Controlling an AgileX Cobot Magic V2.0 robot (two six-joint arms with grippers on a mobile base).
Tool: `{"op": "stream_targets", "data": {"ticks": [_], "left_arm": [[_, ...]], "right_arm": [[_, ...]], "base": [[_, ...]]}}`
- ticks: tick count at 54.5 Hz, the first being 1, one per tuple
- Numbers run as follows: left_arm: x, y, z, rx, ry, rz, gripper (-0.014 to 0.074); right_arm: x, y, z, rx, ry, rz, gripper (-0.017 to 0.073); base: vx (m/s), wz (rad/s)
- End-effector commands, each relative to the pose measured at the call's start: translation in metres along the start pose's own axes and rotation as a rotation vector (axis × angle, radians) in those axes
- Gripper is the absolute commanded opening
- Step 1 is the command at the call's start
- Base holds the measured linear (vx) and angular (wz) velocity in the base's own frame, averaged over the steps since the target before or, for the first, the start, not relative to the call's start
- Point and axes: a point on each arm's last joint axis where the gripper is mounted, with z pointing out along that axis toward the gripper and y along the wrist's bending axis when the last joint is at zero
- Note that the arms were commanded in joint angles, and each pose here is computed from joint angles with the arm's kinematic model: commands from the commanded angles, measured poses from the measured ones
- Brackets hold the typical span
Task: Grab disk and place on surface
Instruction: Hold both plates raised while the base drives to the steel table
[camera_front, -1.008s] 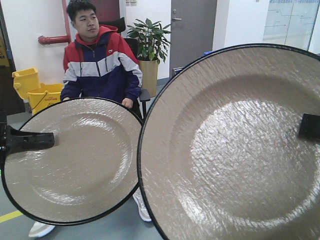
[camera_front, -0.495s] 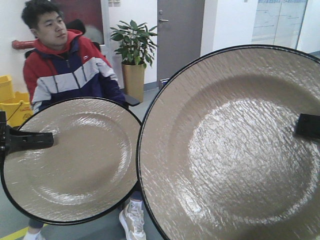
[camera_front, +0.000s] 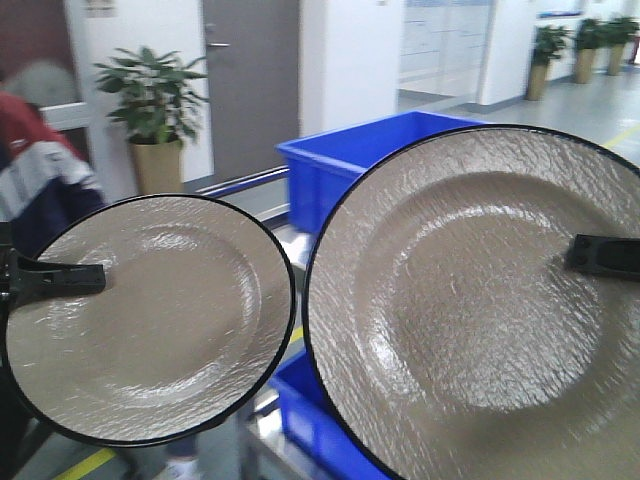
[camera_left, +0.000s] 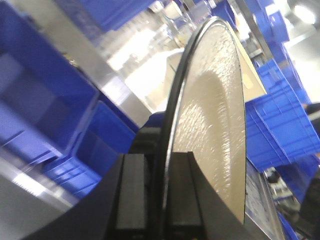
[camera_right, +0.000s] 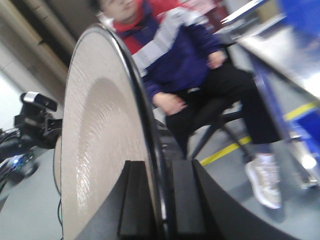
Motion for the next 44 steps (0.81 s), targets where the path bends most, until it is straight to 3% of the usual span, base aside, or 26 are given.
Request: {"op": "stream_targets", "data": {"ticks": [1, 44], "left_arm": [[-0.0066, -0.0382, -0.0078, 0.172, -0.061, 0.009, -0.0007], [-0.0067, -0.0381, -0.0078, 0.171, -0.062, 0.009, -0.0007]], "right_arm": [[-0.0160, 0.0131, -0.0040, -0.072, -0.120, 0.031, -0.0009], [-0.0159, 0.0131, -0.0039, -0.072, -0.119, 0.031, -0.0009]], "base": [[0.30, -0.62], [0.19, -0.64]]}}
